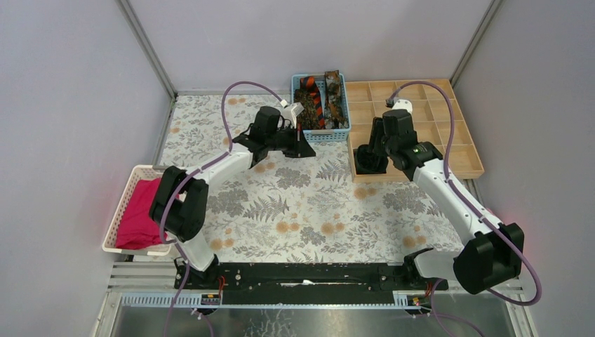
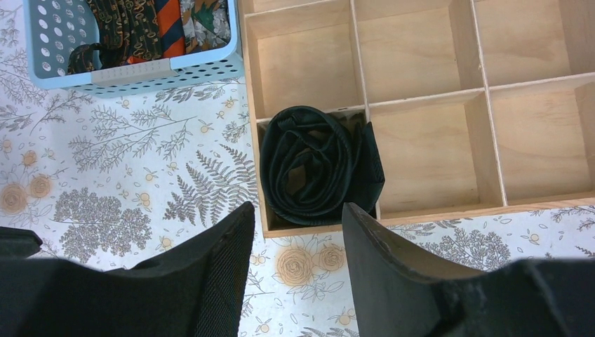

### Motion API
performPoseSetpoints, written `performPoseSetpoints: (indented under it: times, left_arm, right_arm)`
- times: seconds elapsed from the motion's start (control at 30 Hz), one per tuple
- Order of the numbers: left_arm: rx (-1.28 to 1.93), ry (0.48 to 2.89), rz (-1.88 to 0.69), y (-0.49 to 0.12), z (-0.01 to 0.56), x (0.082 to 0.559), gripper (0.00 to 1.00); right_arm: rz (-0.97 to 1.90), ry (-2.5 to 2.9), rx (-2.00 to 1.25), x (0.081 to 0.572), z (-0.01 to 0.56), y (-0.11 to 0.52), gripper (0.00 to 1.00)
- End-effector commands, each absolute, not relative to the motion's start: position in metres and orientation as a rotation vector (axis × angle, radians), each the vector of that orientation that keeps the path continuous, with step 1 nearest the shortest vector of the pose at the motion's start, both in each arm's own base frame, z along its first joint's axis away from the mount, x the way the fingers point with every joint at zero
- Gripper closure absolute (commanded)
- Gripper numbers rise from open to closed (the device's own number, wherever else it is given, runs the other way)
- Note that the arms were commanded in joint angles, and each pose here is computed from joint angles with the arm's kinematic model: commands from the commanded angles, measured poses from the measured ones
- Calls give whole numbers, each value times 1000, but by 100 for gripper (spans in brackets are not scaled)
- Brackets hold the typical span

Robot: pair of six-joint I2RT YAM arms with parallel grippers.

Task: Roll the ties
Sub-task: Reset both arms

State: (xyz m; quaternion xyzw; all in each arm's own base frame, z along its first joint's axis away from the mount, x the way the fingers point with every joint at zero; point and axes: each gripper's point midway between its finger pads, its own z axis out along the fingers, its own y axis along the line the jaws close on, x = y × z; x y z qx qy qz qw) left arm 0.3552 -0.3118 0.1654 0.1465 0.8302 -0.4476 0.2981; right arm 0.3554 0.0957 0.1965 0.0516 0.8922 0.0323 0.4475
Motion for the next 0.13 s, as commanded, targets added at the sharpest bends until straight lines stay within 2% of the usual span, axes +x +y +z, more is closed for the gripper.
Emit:
performPoseSetpoints:
  times: [0.0,0.1]
  left_arm:
    - [413,2181,-1164,-313,166,358,100]
    - [414,2179,-1158,-313,166,359,100]
  right_arm:
    - [71,2160,80,359,210,97,44]
    - [71,2155,70,360,210,97,35]
